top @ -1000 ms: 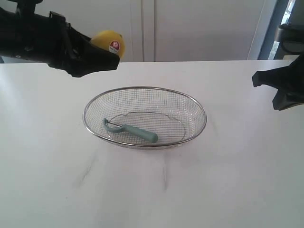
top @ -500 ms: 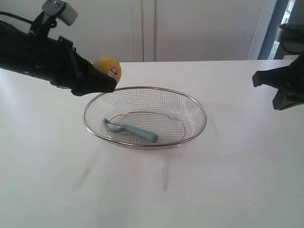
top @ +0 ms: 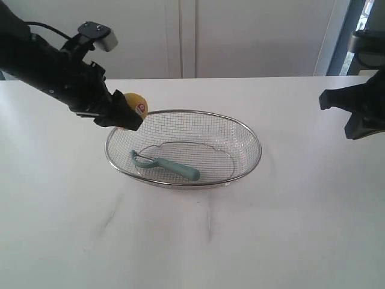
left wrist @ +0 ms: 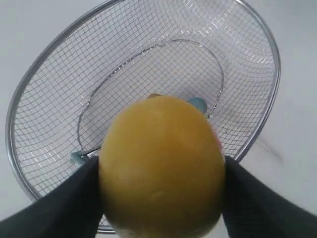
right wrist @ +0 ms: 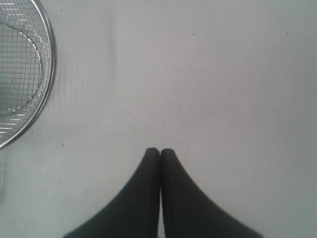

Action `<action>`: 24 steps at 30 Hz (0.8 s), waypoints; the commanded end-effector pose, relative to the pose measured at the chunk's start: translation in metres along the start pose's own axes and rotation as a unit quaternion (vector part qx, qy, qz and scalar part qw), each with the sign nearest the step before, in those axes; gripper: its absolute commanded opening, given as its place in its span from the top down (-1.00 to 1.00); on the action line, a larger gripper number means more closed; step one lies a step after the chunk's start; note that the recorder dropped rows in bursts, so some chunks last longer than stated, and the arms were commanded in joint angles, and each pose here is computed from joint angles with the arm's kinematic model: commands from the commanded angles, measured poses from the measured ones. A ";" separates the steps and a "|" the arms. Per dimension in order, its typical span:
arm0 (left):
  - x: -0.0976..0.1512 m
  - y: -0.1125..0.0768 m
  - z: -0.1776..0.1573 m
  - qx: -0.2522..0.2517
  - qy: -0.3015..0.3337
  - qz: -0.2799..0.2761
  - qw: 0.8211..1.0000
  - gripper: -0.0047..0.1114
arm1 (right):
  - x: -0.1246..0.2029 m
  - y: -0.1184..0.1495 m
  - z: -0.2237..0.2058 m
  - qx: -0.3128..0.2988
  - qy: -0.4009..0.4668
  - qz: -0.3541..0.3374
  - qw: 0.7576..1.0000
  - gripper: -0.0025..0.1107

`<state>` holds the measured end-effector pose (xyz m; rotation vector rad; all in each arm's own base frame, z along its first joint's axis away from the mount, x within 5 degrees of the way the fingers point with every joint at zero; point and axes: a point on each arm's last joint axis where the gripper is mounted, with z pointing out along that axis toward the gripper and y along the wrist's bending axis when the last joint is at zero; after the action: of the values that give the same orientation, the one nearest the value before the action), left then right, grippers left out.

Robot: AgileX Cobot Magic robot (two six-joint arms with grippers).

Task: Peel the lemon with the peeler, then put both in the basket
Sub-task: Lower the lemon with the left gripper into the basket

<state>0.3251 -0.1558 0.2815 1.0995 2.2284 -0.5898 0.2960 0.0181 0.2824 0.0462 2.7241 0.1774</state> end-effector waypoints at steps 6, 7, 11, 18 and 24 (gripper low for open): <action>-0.019 0.023 0.017 0.013 0.054 -0.022 0.998 0.92 | 0.000 -0.003 -0.003 0.003 -0.009 0.003 1.000 0.96; -0.019 0.027 0.021 0.012 0.062 -0.024 0.998 0.92 | 0.000 -0.003 -0.003 0.003 -0.009 0.003 1.000 0.96; -0.019 0.036 0.031 0.009 0.090 -0.025 0.996 0.92 | 0.000 -0.003 -0.003 0.003 -0.009 0.003 1.000 0.96; -0.017 0.049 0.050 0.010 0.111 -0.033 0.993 0.92 | 0.000 -0.003 -0.003 0.003 -0.009 0.003 1.000 0.96; -0.012 0.056 0.067 0.015 0.123 -0.040 0.991 0.92 | -0.001 -0.003 -0.003 0.003 -0.011 0.003 1.000 0.96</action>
<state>0.3952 -0.1713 0.2340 1.1645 2.4773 -0.5252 0.2960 0.0181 0.2824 0.0462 2.7241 0.1774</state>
